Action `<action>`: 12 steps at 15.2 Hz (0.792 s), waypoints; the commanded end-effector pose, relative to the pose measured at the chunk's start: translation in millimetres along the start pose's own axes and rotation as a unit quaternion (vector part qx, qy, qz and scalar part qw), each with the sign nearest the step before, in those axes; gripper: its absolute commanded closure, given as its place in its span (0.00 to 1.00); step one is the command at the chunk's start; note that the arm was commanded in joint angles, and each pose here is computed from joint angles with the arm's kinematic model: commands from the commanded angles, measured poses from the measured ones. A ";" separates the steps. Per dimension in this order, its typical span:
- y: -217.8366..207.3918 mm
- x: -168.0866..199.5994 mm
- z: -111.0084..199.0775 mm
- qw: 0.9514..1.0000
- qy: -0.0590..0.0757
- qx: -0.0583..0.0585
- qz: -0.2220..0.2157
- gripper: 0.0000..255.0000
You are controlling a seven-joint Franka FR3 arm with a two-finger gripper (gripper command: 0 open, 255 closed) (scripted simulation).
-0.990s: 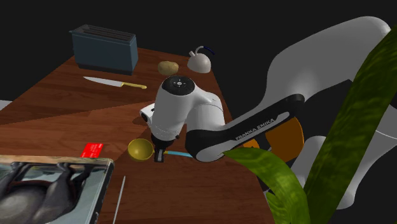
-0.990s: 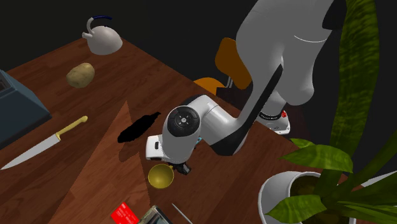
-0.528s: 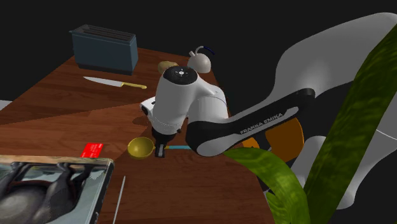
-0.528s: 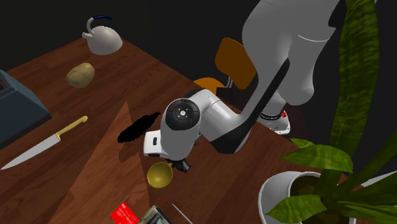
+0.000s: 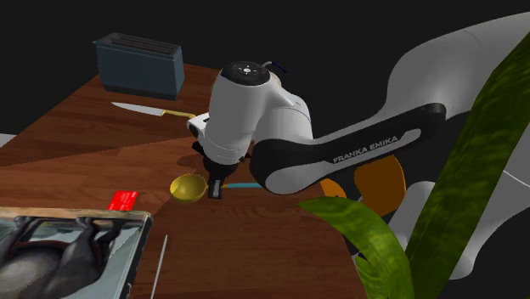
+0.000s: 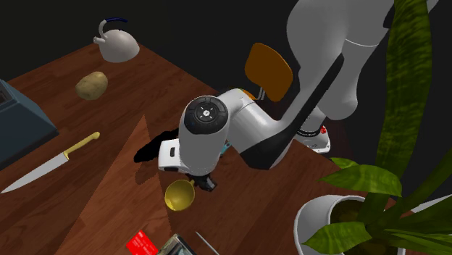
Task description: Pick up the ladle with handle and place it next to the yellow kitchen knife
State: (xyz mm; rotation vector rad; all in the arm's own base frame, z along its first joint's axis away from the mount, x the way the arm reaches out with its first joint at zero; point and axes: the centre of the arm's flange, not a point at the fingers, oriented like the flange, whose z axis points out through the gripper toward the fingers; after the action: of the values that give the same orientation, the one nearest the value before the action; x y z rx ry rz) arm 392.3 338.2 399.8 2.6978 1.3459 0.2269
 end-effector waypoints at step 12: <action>34.6 13.2 -50.4 1.000 0.000 0.000 0.000 1.00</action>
State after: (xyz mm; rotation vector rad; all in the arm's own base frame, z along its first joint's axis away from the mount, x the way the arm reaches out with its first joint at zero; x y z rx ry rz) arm 408.7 334.1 456.4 2.6978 1.3460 0.2269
